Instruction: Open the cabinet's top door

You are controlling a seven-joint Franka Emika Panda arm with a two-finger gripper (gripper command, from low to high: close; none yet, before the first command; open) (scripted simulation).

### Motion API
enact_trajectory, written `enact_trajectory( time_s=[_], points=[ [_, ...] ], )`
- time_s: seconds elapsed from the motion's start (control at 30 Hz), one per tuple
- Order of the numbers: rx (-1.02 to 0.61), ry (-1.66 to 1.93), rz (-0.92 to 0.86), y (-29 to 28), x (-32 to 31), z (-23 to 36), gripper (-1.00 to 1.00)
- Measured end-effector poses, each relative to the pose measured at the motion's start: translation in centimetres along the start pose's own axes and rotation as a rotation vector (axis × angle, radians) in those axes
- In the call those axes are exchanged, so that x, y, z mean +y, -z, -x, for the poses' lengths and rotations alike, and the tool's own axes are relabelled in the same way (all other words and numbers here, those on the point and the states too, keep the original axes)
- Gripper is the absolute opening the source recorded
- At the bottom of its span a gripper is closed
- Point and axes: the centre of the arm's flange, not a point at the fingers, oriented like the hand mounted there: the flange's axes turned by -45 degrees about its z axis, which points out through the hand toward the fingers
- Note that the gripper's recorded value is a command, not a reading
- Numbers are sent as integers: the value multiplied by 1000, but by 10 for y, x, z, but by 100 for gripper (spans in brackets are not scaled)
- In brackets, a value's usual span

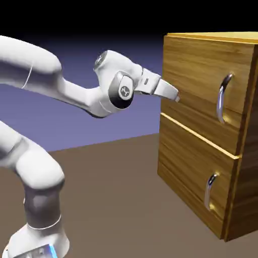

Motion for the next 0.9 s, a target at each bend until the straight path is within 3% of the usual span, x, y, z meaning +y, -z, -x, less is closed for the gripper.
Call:
enact_trajectory(
  time_s=[0.47,0.9],
  points=[
    [202,-4,14,31,36,-22,0],
    [354,-41,29,26,91,-10,0]
  ],
)
